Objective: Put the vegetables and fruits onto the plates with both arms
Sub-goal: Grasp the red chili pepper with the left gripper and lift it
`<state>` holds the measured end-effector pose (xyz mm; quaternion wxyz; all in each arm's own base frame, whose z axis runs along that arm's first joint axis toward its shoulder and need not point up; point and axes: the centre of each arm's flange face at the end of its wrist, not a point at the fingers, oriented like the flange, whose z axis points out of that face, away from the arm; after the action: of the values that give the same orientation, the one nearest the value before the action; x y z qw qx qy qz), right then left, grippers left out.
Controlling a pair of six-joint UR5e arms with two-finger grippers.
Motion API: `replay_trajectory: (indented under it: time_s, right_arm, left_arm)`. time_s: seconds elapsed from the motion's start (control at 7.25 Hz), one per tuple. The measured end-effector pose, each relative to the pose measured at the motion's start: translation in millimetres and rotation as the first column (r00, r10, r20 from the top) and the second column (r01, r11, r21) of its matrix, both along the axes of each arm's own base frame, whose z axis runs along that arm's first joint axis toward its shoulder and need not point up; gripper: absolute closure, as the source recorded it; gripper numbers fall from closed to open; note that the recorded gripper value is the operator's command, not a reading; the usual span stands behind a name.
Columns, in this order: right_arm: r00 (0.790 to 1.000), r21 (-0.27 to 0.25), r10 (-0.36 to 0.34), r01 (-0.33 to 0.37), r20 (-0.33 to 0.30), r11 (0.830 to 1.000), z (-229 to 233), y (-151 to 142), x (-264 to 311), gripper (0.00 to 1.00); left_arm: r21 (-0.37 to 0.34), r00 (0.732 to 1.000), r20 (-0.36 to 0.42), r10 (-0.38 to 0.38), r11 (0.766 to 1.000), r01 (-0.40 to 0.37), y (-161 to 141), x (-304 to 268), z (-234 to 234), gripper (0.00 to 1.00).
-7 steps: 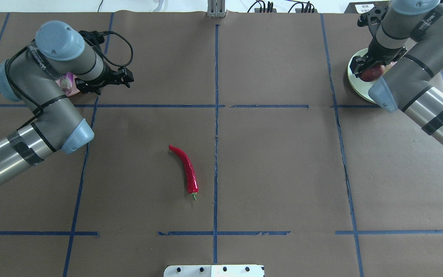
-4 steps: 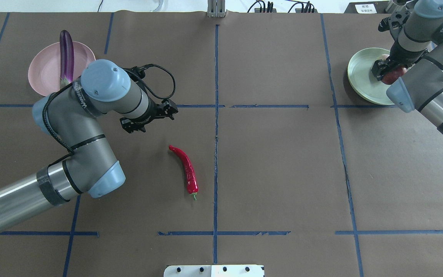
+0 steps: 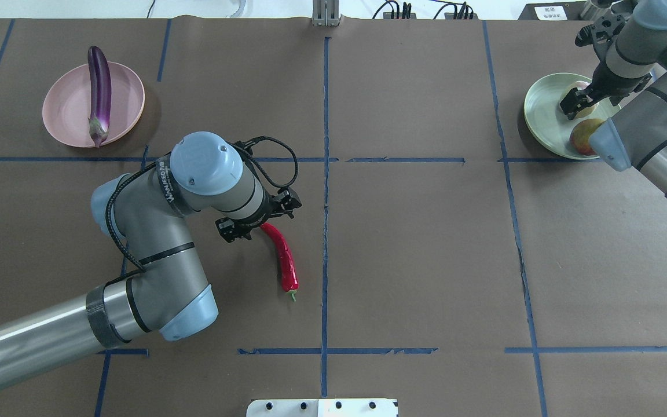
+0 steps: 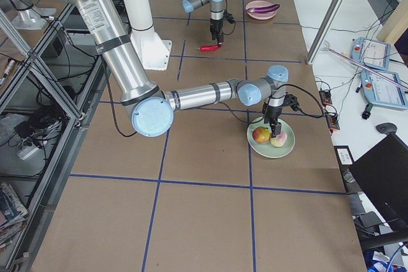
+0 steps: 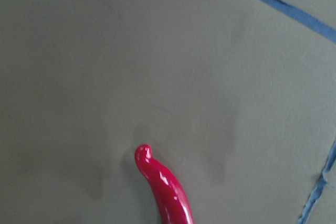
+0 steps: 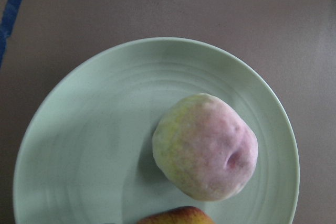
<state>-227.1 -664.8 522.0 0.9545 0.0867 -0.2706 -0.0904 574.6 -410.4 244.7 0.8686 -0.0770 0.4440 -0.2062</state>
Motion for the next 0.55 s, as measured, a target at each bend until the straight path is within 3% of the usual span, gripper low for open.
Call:
replay_trajectory:
  time_s: [0.14, 0.28, 0.55]
  right_arm:
    - [1.0, 0.004, 0.001, -0.001, 0.004, 1.0, -2.6, -0.5, 0.8, 0.0]
    - [1.0, 0.007, 0.003, -0.003, 0.006, 1.0, -4.3, -0.8, 1.8, 0.0]
    - [1.0, 0.007, 0.003, -0.003, 0.011, 1.0, -5.3, -0.4, 3.1, 0.0]
  left_arm:
    - [-0.011, 1.0, -0.001, -0.002, 1.0, 0.002, 8.1, 6.1, -1.6, 0.48]
    - [-0.018, 1.0, 0.001, -0.001, 1.0, 0.001, 13.5, 10.5, -1.3, 0.56]
    - [-0.023, 1.0, 0.004, 0.003, 1.0, -0.003, 18.4, 14.7, 0.1, 1.0]
